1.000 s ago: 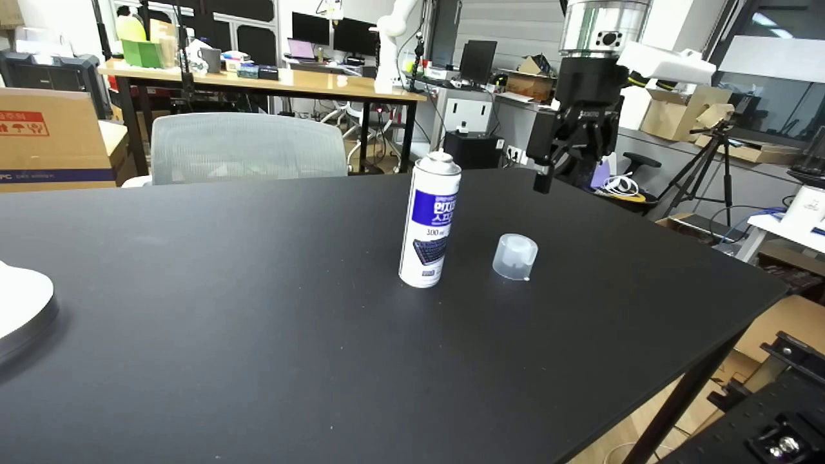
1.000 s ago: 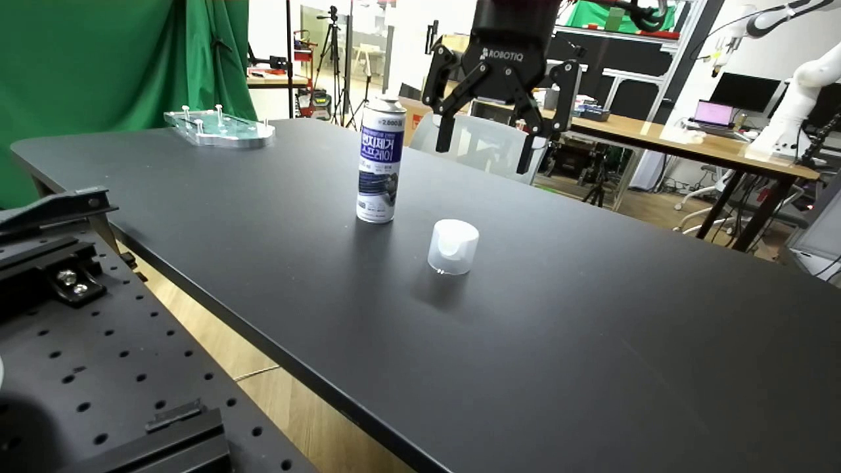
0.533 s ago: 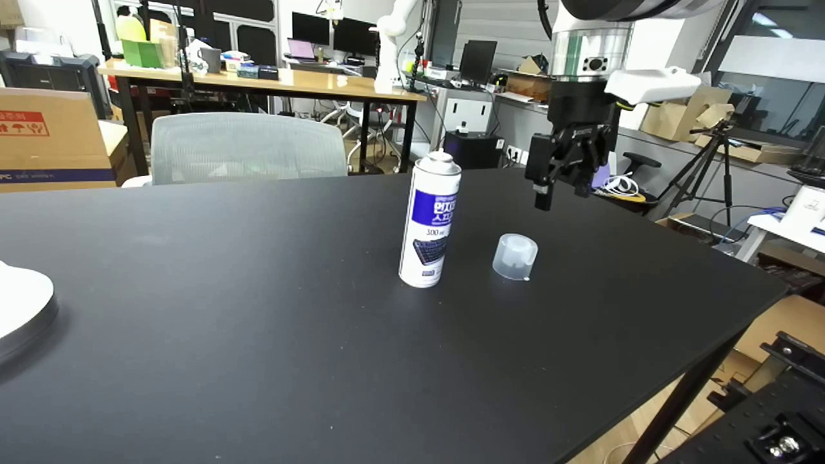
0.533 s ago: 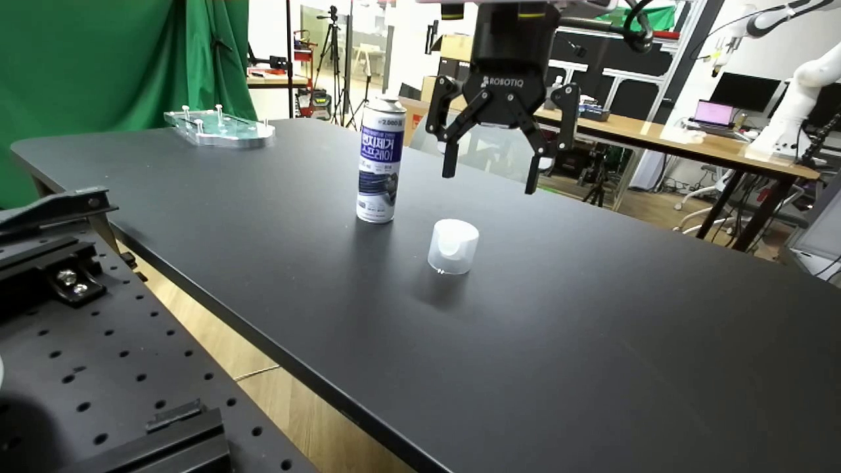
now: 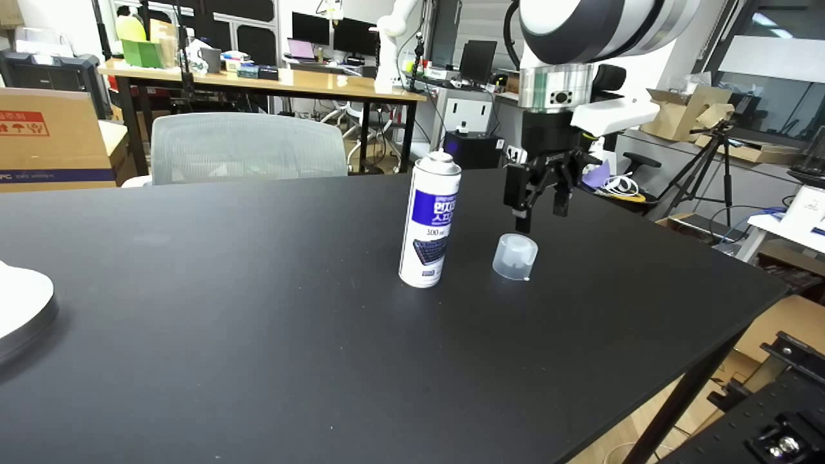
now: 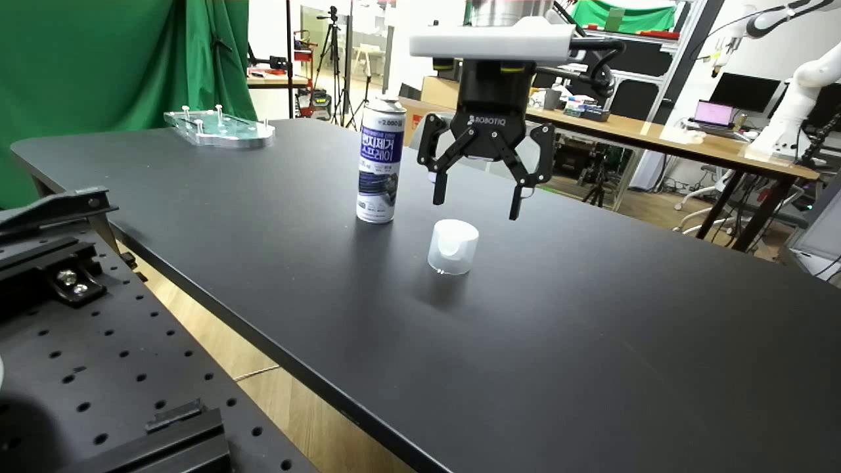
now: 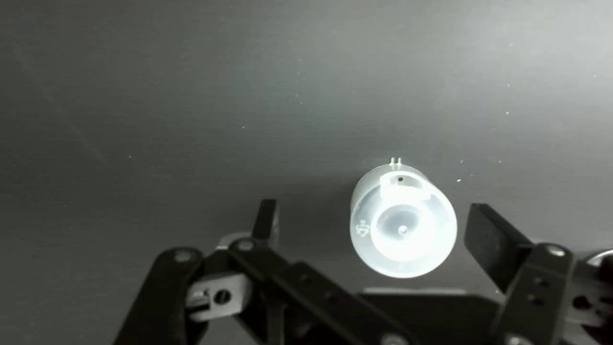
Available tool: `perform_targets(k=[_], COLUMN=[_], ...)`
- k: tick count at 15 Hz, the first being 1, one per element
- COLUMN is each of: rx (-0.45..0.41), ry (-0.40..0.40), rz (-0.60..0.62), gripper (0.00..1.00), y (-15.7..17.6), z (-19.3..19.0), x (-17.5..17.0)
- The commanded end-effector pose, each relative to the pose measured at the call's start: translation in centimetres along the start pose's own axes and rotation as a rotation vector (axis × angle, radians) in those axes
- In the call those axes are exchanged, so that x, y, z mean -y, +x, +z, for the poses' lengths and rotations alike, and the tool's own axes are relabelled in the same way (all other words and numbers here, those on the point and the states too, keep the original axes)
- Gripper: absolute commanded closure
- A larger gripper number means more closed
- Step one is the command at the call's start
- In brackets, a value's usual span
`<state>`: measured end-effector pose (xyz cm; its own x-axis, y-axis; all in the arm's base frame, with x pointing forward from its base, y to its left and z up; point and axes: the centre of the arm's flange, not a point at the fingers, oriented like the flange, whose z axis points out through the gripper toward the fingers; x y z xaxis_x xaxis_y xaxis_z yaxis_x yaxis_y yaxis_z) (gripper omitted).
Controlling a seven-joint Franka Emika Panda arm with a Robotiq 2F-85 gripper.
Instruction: Pick the cover and put it on the bottle
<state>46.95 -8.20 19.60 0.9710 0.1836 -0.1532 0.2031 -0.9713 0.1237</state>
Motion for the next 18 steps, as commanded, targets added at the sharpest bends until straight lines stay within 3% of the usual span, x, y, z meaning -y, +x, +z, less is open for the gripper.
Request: perform_targets(k=[1,11,12,13,18], rx=[0.019,0.028,0.026,0.027,0.022], ry=[0.009,0.038,0.043,0.043,0.054], rz=[0.006,0.027,0.029,0.030,0.035], gripper=[0.00,0.00,0.25,0.26,0.60], y=[1.6,3.1,3.2,3.2,3.3], z=[1.1,3.7,3.8,3.9,3.7], x=[0.8,0.8,0.8,0.7,0.7])
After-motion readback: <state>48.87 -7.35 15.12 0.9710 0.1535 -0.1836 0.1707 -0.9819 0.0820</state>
